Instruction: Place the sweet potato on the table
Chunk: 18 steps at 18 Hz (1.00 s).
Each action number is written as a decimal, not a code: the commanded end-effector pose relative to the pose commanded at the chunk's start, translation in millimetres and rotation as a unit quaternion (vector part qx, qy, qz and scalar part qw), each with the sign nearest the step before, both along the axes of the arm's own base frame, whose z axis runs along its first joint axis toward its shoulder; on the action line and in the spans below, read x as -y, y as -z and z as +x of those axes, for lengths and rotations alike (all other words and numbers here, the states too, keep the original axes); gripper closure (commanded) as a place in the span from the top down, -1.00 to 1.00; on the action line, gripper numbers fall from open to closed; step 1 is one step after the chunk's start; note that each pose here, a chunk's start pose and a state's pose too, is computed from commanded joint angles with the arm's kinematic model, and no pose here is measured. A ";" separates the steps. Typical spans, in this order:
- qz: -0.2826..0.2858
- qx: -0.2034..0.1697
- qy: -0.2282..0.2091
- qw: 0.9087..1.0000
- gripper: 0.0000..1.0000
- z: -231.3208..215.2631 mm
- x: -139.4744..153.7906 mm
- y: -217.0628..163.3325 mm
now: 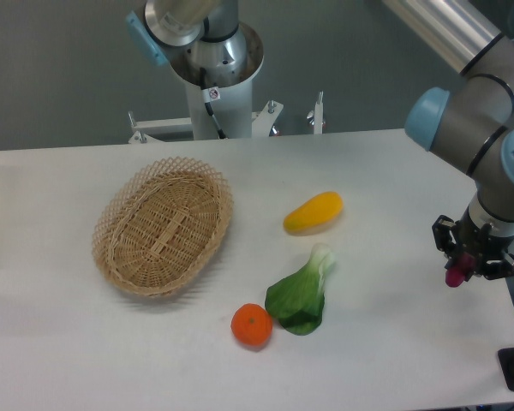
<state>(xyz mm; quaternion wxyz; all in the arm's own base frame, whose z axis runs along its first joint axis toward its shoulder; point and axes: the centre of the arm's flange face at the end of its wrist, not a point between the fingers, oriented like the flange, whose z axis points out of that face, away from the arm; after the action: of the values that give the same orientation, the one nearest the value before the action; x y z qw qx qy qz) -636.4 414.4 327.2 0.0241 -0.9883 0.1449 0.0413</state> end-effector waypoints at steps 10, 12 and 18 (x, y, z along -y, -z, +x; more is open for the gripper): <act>0.000 0.002 0.001 1.000 -0.25 -0.2 -0.2 0.7; 0.002 0.001 0.000 1.000 -0.25 -0.5 0.5 0.0; 0.009 -0.010 0.000 1.000 -0.26 31.3 14.5 14.7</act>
<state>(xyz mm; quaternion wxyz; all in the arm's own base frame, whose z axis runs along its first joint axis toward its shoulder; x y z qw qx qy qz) -605.1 399.9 312.5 0.0316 -0.9875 0.1452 0.0528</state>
